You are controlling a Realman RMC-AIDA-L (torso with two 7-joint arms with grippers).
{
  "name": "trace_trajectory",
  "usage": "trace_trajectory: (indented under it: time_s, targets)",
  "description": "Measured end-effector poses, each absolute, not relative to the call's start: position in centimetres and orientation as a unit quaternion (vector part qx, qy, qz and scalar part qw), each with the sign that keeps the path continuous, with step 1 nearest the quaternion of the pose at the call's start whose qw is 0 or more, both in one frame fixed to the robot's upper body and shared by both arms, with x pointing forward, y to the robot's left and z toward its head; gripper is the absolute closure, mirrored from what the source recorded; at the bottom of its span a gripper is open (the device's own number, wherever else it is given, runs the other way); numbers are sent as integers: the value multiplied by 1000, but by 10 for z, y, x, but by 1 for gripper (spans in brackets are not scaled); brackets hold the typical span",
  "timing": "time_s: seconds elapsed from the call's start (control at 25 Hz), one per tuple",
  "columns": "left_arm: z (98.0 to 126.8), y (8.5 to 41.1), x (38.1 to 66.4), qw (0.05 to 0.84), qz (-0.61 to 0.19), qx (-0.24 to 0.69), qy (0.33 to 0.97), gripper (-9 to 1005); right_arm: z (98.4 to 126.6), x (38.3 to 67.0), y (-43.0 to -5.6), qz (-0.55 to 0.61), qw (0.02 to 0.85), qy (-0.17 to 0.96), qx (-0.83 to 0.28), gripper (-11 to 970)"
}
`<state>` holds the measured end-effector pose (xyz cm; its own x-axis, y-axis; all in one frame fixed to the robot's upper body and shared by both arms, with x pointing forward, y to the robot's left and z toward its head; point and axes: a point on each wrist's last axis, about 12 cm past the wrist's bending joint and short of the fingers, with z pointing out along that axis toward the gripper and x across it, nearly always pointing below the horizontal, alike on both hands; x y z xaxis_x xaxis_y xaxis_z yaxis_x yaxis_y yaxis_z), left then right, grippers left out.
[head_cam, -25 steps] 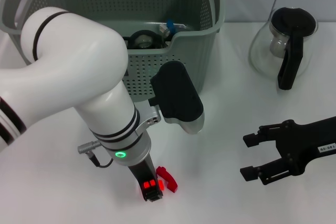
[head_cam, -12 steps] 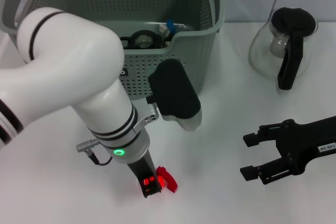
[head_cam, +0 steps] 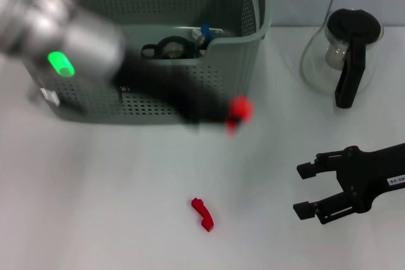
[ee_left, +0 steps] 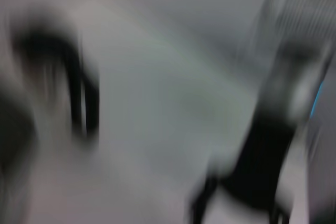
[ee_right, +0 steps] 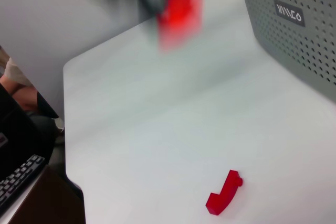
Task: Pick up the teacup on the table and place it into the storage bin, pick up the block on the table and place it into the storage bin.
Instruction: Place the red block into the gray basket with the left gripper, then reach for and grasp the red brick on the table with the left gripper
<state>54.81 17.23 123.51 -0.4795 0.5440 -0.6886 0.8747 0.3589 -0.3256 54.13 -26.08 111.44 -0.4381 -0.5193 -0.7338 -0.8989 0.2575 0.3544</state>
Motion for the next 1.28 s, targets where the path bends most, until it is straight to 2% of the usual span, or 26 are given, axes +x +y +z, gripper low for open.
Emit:
trace_trajectory:
  time_s: [0.08,0.16,0.24,0.48,0.68,0.72,0.88,0.96,1.04,1.16,1.28]
  targets:
    - [1262,194,559,314,-386,424,757,780,1114,541,-261,387,245,755,-470,18]
    - [1279,208,576,383,-390,403,734,776,1114,541,-262,387,244,755,-470,18]
    - [1285,213,598,422,-375,379,733,771,1115,541,-261,389,242,754,-471,18]
    - [1265,200,658,462,-287,319,776,757,1117,543,-257,387,238,753,-476,18]
    - [1256,194,674,486,-224,303,789,746,1118,545,-256,386,237,753,-478,18]
    - [1257,193,674,488,-220,305,788,699,1118,545,-256,385,238,753,-478,18]
    - [1272,198,664,494,-241,300,780,509,1118,546,-256,383,240,752,-479,18]
    - [1283,200,646,485,-282,324,762,449,1118,546,-256,384,240,752,-479,17]
    - [1289,197,617,456,-333,397,724,389,1118,546,-256,383,241,752,-478,17]
    - [1283,187,569,383,-383,519,661,300,1119,546,-257,383,242,754,-476,17]
    - [1259,173,537,298,-379,579,658,199,1119,547,-257,382,243,755,-475,17]
